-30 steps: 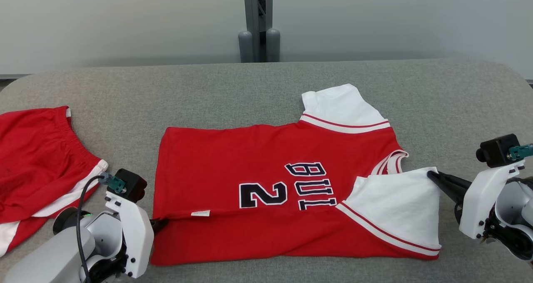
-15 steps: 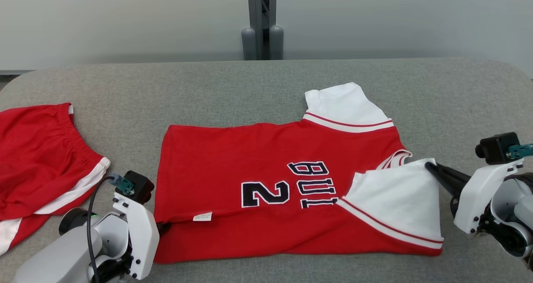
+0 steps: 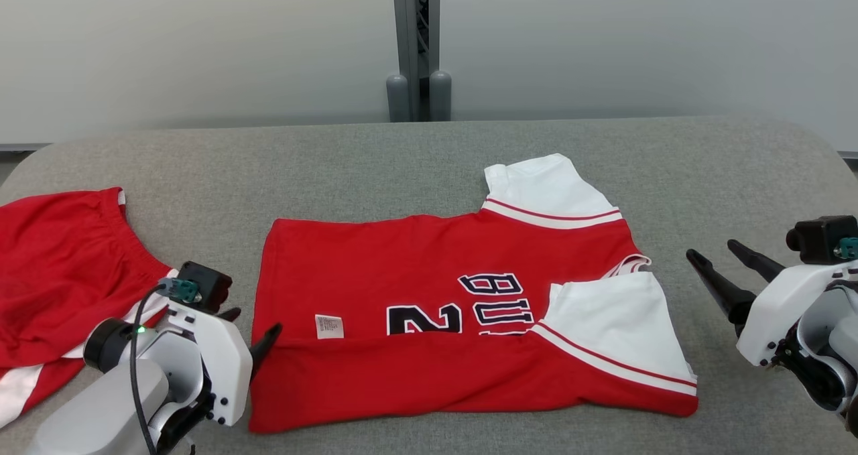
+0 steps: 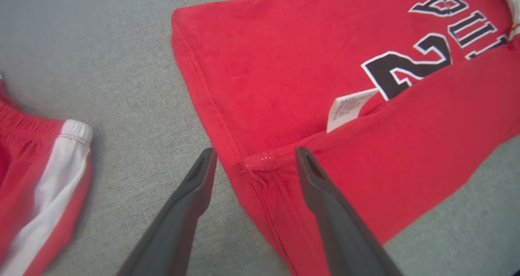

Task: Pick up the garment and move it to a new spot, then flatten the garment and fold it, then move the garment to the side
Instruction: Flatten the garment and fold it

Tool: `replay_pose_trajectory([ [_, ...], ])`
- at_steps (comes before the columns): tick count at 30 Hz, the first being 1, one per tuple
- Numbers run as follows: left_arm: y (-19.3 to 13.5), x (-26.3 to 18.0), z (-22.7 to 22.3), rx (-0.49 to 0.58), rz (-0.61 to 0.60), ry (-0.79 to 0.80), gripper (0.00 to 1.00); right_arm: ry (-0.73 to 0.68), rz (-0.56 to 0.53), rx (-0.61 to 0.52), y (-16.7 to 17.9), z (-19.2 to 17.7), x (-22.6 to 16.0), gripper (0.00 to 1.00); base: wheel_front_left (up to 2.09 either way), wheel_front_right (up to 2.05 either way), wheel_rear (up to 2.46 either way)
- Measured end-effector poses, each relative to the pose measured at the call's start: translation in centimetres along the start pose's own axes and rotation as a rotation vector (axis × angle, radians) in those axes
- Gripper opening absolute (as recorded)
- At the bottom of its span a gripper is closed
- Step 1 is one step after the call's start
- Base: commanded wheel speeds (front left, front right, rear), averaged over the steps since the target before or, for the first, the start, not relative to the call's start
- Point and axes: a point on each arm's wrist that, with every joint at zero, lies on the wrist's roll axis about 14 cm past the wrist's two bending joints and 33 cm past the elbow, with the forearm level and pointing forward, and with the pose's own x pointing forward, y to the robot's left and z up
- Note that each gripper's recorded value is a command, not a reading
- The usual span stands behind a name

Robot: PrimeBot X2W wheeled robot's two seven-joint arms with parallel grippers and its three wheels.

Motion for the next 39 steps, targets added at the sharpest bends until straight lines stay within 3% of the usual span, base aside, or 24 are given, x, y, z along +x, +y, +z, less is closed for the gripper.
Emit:
replay_pose_trajectory([
  [8,2.2,-2.1,7.1,-0.076,0.182,-0.417,1.00,-0.163,-0.087,-0.099,-1.9,3.6,-1.3,1.00,0.00,0.00,0.00],
  [12,0.8,-2.7,8.4,-0.123,0.184,-0.571,1.00,-0.327,-0.120,-0.130,-2.0,7.6,-2.4,1.00,0.00,0.00,0.00],
  [19,0.7,-5.7,10.7,-0.159,0.314,-0.763,1.00,-0.428,-0.208,-0.127,-0.7,4.3,-5.4,1.00,0.00,0.00,0.00],
  [27,-0.4,-6.5,6.1,-0.191,0.418,-0.757,1.00,-0.372,-0.280,0.020,1.1,-1.7,-6.5,1.00,0.00,0.00,0.00],
  [39,-1.4,-4.1,1.2,-0.171,0.393,-0.604,1.00,-0.276,-0.293,0.117,1.4,-5.5,-6.1,1.00,0.00,0.00,0.00],
])
